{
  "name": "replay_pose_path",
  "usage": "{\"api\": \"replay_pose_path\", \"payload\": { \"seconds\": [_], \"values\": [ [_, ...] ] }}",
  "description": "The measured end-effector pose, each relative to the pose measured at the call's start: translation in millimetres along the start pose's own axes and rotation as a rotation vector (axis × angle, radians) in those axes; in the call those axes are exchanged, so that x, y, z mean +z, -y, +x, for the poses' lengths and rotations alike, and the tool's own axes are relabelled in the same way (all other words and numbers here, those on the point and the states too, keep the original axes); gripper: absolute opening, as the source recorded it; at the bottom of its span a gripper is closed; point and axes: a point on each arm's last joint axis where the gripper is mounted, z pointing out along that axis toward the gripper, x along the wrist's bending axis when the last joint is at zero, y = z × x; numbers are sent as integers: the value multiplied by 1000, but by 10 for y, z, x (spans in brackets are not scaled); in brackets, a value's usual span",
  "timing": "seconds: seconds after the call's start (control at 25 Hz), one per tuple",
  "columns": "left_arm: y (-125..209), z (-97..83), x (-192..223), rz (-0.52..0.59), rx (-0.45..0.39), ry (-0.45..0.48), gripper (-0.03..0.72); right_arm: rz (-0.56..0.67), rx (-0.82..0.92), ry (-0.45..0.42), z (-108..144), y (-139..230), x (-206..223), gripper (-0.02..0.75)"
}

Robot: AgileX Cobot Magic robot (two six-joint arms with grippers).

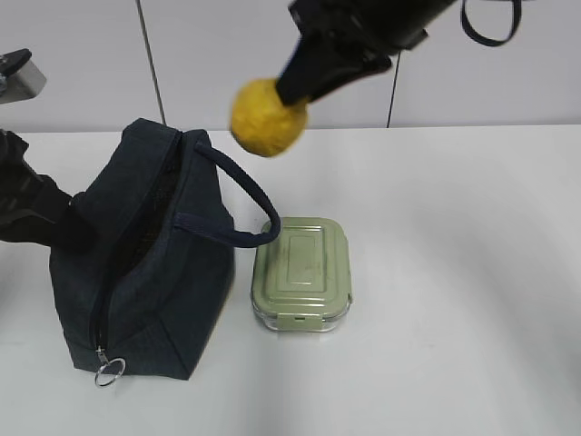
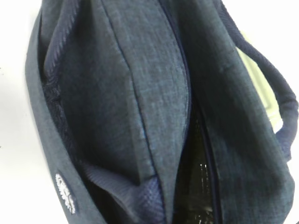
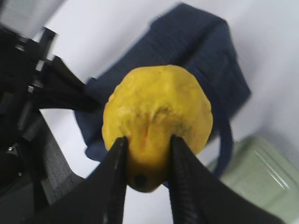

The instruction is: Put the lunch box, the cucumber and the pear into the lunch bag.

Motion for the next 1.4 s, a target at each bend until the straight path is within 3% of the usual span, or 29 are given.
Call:
{"api": "replay_pose_path", "payload": {
  "seconds": [0.28, 0.56, 0.8, 0.88, 1.0, 1.08, 1.28, 1.4],
  "values": [
    [0, 0, 0, 0, 0, 0, 2, -100, -162, -87, 375, -126, 417, 189],
    [1, 0, 0, 1, 0, 0, 1, -10, -138, -78, 129, 17, 1022, 188],
    [2, 1, 0, 2, 2, -1, 1, 97, -158, -27, -58, 168, 1266, 198],
    [2, 1, 0, 2, 2, -1, 1, 110, -160, -26, -70, 186, 1285, 255],
    [2, 1, 0, 2, 2, -1, 1, 108, -154, -36, -57, 184, 1293, 447],
    [2, 1, 0, 2, 2, -1, 1, 108, -156, -36, -57, 184, 1293, 536],
    [3, 1, 0, 3, 2, -1, 1, 69, -149, -18, -24, 102, 1081, 545],
    [3, 0, 0, 4, 2, 0, 1, 33, -114, 44, -99, 32, 804, 529]
  ]
}}
